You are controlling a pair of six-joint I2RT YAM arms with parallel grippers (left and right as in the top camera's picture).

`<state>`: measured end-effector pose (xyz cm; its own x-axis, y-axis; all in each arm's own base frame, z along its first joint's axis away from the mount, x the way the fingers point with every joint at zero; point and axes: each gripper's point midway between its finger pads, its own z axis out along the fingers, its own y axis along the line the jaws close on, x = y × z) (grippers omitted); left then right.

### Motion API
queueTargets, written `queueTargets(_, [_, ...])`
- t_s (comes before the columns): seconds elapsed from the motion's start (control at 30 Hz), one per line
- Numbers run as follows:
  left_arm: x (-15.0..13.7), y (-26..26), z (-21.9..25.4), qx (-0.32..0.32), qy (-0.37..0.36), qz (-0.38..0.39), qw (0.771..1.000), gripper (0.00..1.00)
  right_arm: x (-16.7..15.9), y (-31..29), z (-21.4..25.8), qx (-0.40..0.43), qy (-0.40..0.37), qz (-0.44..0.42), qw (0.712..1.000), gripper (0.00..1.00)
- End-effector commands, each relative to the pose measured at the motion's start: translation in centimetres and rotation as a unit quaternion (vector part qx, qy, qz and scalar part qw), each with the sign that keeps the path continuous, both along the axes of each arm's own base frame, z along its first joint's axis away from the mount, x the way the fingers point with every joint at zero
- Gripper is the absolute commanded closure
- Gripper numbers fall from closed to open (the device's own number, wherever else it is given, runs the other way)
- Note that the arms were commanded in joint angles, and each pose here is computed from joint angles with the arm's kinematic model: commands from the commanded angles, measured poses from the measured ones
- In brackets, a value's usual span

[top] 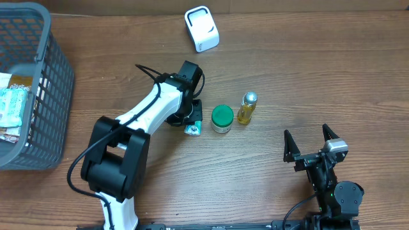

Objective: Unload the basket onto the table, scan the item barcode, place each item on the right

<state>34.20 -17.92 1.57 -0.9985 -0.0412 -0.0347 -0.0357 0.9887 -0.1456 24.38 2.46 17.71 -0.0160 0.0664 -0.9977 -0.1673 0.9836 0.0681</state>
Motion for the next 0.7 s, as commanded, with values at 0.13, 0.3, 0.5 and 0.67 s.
queueTargets(0.13, [0.0, -3.5, 0.2, -0.093, 0.009, -0.031, 0.995, 0.96, 0.0, 0.0, -0.2, 0.002, -0.001, 0.001, 1.0, 0.0])
queueTargets(0.3, [1.2, -3.1, 0.2, -0.09, -0.014, -0.026, 0.996, 0.96, 0.0, 0.0, -0.2, 0.002, -0.001, 0.001, 1.0, 0.0])
queueTargets(0.5, [1.9, -3.1, 0.6, -0.106, -0.021, -0.028, 0.994, 0.96, 0.0, 0.0, -0.2, 0.002, -0.001, 0.001, 1.0, 0.0])
queueTargets(0.67, [1.9, -3.9, 1.3, -0.153, -0.016, -0.051, 0.987, 0.96, 0.0, 0.0, -0.2, 0.002, -0.001, 0.001, 1.0, 0.0])
